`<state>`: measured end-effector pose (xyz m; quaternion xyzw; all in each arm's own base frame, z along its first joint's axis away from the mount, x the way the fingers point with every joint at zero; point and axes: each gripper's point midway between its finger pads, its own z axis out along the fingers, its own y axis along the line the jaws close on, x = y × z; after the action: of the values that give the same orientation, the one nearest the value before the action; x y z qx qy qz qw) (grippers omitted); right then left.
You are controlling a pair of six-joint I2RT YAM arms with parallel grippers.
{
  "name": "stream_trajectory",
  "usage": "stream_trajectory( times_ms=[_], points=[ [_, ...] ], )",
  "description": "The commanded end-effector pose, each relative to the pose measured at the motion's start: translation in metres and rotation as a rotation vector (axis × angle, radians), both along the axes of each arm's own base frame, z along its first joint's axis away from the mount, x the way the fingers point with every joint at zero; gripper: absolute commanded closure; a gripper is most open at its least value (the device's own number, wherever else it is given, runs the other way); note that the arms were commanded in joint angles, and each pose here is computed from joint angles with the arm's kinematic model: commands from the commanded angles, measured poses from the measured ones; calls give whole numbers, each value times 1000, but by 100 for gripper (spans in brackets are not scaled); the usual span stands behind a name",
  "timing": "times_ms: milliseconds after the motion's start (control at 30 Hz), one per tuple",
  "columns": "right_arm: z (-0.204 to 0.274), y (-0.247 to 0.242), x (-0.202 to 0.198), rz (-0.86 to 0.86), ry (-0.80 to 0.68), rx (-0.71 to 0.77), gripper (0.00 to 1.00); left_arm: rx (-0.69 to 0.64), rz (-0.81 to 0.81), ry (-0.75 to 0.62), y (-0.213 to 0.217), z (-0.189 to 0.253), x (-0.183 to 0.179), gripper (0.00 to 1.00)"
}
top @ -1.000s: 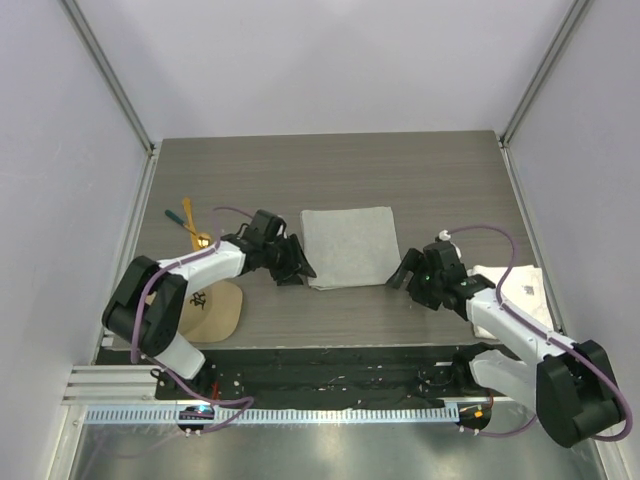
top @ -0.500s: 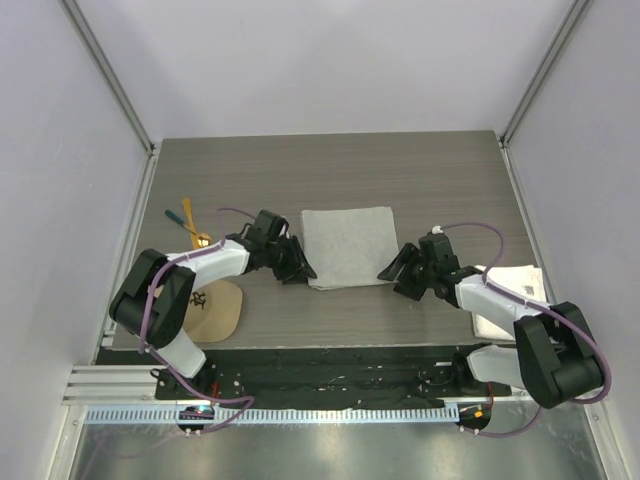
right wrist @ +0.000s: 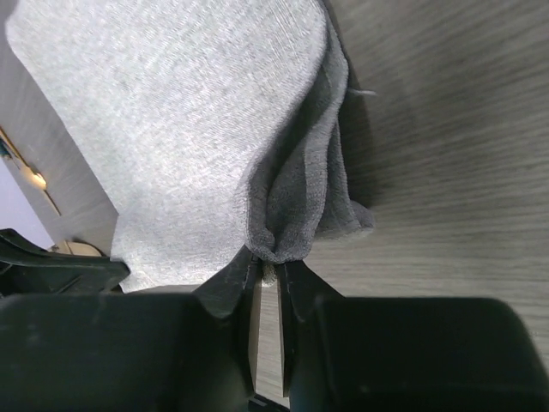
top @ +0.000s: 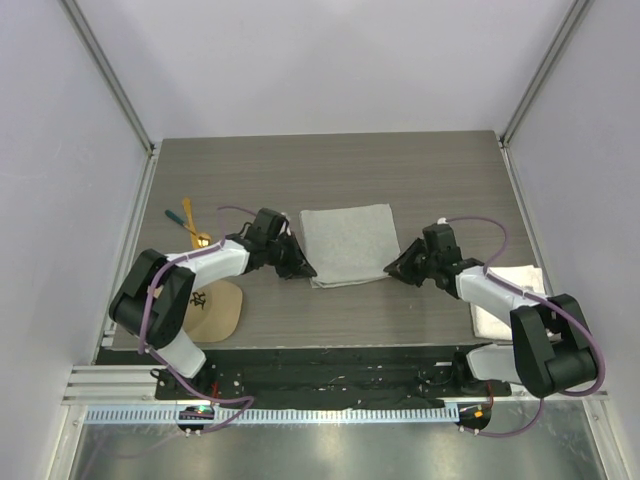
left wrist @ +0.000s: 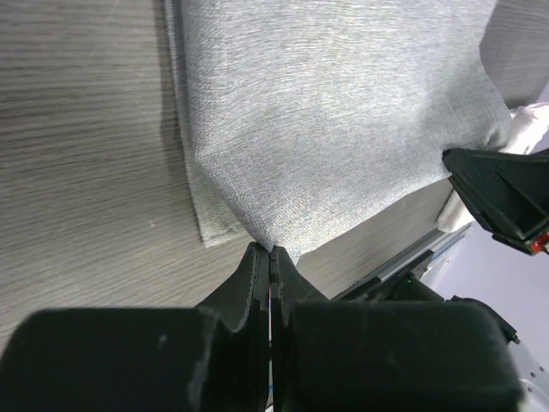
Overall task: Fold the napkin into a case and place the utensils inside
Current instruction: Smooth out the lower triangle-folded napkin at the center of the board.
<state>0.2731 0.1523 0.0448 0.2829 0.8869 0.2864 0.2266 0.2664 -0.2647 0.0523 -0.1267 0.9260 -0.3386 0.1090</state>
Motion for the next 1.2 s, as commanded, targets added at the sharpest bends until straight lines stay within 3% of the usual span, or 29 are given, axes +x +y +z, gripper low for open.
stream_trajectory(
  times_ms=[0, 167, 233, 400, 867, 1000, 1100, 1133, 1167],
  points=[
    [19, -3, 21, -32, -64, 33, 86, -111, -8, -143, -16, 43, 21, 100],
    [7, -11, 22, -18, -54, -5, 84, -106, 2, -125, -15, 27, 21, 100],
    [5, -10, 21, 50, -66, -37, 73, -110, 1, -105, -17, 17, 20, 100],
    [11, -13, 20, 135, -89, -98, 59, -105, 11, -95, -15, 5, 19, 100],
    [-4, -32, 29, 127, -45, -151, 64, -34, 11, -74, 0, -10, 5, 100],
    [-5, -28, 19, 156, -30, -123, 59, -5, 10, -63, 8, -11, -3, 99],
    [1, -23, 7, 188, -30, -90, 46, 13, 6, -89, 12, -2, -3, 86],
    [2, -24, 4, 197, -33, -95, 41, 22, 0, -86, 13, 0, -4, 70],
    [6, -25, -1, 199, -32, -101, 38, 12, -16, -89, 12, 5, -6, 63]
  ],
)
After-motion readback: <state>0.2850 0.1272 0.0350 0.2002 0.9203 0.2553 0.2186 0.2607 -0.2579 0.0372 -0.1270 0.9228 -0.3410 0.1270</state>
